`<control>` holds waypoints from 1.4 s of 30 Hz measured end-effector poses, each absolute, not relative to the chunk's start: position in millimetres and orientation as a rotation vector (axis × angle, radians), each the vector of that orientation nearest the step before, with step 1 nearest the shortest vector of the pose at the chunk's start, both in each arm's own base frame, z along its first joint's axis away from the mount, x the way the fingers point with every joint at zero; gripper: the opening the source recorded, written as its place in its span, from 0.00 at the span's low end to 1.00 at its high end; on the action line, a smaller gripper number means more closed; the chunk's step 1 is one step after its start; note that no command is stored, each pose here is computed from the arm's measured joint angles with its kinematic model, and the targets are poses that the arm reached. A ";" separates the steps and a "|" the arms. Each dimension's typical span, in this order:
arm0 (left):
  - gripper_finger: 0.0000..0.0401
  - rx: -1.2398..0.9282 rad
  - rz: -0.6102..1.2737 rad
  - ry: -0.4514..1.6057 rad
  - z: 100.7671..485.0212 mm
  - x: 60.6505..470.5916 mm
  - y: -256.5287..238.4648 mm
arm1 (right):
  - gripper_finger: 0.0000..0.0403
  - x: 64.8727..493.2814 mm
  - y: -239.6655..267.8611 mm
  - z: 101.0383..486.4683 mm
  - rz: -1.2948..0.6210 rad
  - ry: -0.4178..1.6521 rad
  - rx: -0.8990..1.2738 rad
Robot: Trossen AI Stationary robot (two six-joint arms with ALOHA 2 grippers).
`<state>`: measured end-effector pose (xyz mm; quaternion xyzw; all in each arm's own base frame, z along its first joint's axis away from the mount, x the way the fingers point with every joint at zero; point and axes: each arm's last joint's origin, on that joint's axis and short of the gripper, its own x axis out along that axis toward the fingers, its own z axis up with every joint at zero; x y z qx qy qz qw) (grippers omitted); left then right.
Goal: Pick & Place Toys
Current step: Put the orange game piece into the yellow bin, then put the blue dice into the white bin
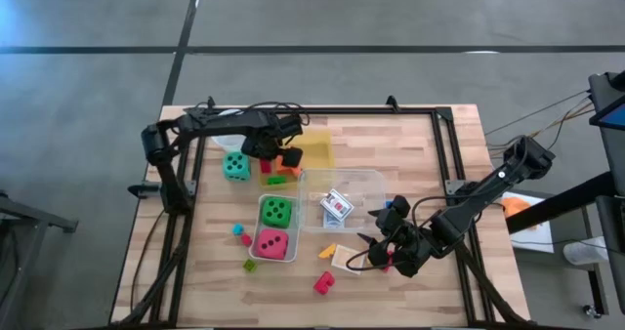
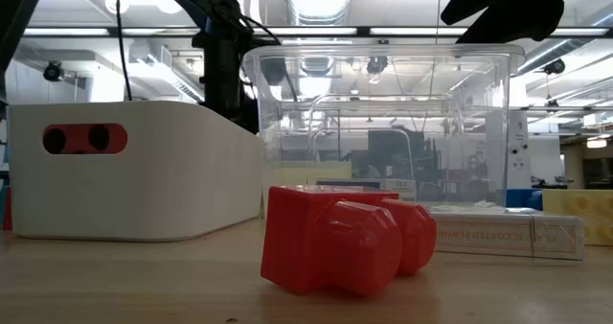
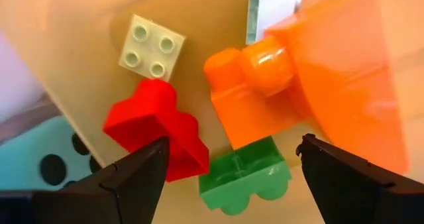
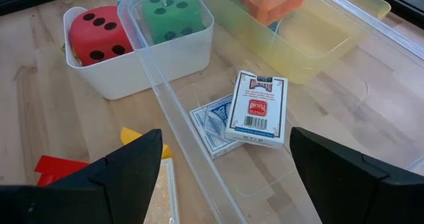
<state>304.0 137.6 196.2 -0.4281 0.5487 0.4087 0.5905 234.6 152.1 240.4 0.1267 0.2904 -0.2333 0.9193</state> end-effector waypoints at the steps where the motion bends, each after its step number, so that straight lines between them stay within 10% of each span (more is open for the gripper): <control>1: 0.82 -0.992 0.954 1.267 199.0 303.2 137.4 | 0.81 234.6 152.1 240.4 -0.479 0.597 0.260; 42: 0.99 -1.142 1.391 1.232 269.8 237.4 95.5 | 0.81 234.7 152.0 240.4 -0.479 0.597 0.261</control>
